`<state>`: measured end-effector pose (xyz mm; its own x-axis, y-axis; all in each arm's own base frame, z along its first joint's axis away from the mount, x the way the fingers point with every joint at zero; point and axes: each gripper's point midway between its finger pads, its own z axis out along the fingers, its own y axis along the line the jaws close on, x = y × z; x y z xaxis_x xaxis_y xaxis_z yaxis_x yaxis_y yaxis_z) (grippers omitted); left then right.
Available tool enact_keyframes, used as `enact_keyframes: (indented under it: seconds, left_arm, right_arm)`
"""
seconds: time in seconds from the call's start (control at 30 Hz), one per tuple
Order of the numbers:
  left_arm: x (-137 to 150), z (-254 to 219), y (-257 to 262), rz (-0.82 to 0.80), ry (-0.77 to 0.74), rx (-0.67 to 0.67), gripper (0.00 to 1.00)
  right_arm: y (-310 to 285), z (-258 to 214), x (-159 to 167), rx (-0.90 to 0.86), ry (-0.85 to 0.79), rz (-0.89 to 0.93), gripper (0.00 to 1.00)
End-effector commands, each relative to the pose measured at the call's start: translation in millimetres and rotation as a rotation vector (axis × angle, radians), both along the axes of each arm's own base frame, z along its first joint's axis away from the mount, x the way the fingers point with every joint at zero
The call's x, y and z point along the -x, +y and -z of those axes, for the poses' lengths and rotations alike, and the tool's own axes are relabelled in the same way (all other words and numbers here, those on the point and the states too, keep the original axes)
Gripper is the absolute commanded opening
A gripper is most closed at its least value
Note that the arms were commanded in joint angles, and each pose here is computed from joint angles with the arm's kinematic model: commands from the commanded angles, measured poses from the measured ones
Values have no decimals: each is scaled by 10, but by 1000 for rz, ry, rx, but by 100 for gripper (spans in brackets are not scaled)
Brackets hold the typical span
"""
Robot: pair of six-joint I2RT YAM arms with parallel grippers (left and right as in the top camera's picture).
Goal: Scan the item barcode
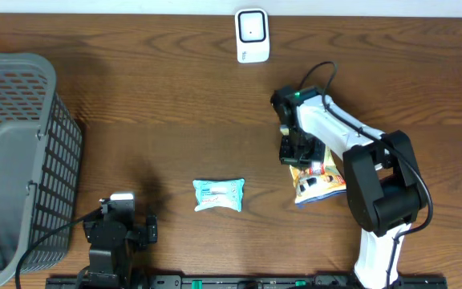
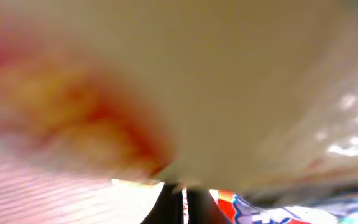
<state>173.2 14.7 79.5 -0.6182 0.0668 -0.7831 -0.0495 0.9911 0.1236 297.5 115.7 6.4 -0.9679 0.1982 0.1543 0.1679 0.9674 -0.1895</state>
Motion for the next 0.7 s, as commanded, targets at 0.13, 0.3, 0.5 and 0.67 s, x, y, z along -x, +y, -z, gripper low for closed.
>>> enact_keyframes:
  seconds: [0.13, 0.3, 0.5, 0.67]
  left_arm:
    - [19, 44, 19, -4, 14, -10, 98]
    - [20, 45, 18, -4, 15, -10, 98]
    - [20, 45, 18, -4, 15, -10, 98]
    - [19, 44, 18, -4, 14, -10, 98]
  right_arm:
    - [437, -487, -491, -165, -114, -317, 1]
    - [382, -552, -424, -4, -137, -317, 1]
    - [207, -753, -153, 160, -135, -96, 1]
    - [94, -1160, -34, 164, -201, -28, 1]
